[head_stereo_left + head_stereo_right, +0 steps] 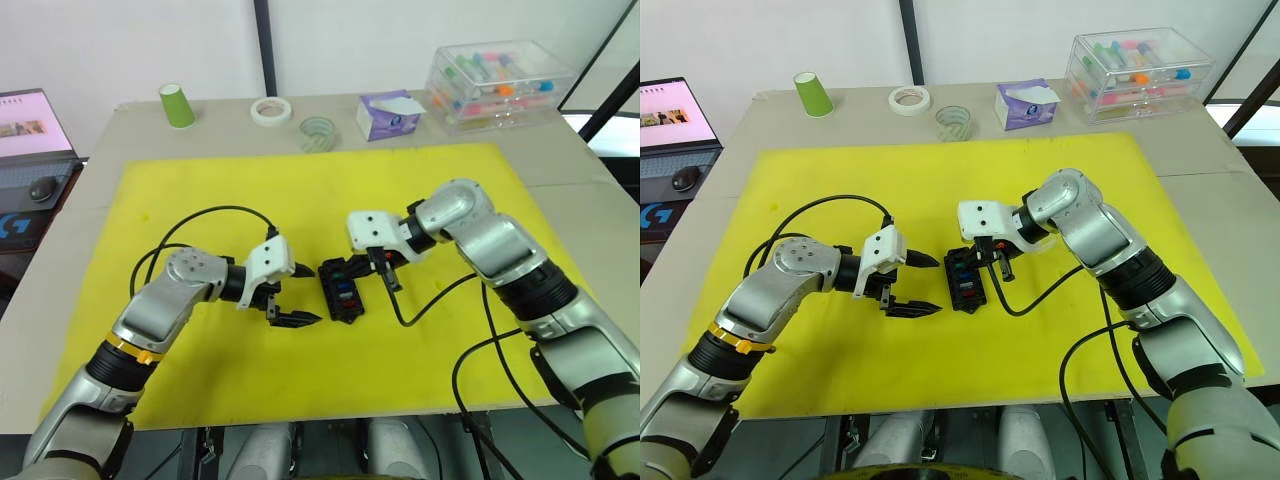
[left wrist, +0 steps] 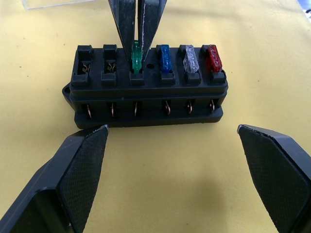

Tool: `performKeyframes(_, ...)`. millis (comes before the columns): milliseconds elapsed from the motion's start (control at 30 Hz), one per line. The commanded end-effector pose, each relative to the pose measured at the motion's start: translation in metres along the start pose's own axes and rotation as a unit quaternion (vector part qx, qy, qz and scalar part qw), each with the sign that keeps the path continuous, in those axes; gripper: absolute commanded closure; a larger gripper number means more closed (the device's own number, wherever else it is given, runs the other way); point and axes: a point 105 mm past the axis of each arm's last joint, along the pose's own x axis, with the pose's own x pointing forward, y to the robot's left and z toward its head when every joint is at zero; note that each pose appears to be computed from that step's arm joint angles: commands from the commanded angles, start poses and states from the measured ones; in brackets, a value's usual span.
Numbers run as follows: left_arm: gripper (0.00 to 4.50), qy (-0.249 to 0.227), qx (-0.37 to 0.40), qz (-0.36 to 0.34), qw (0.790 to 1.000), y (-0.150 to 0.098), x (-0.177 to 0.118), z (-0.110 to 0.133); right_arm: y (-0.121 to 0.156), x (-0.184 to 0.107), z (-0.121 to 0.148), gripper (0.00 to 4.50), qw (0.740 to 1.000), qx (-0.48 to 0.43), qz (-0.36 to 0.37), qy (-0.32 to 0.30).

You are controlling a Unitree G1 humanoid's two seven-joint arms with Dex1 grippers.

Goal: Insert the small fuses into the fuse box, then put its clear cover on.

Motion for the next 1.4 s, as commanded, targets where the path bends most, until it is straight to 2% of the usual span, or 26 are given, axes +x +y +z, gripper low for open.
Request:
performKeyframes(33, 0.03, -0.008, 0.020, -0.001, 1.000, -0.002, -0.001, 0.008, 0.004, 0.006, -0.008, 4.50, 1.000, 0.006, 0.011, 0.020)
performKeyframes(833, 0.03, -0.011, 0.022, 0.000, 1.000, -0.001, 0.000, 0.009, 0.001, 0.000, 0.005, 4.50, 1.000, -0.004, -0.005, 0.006)
performKeyframes(900, 0.00, -0.010, 0.021, 0.000, 1.000, -0.001, 0.000, 0.008, 0.000, 0.000, 0.006, 4.01, 1.000, -0.004, -0.008, 0.005)
performKeyframes(933, 0.00, -0.010, 0.021, 0.001, 1.000, -0.001, 0.000, 0.008, -0.001, 0.000, 0.006, 3.90, 1.000, -0.003, -0.012, 0.004)
performKeyframes(1000, 0.00, -0.010, 0.021, 0.001, 1.000, -0.001, 0.000, 0.008, -0.002, -0.001, 0.007, 3.23, 1.000, -0.004, -0.014, 0.002)
performKeyframes(1300, 0.00, -0.009, 0.022, 0.001, 1.000, -0.002, 0.000, 0.008, -0.003, -0.004, 0.013, 3.23, 1.000, -0.010, -0.019, -0.005)
performKeyframes(1400, 0.00, -0.008, 0.022, 0.001, 1.000, -0.002, 0.000, 0.008, -0.006, -0.014, 0.023, 3.23, 0.999, -0.015, -0.027, -0.019)
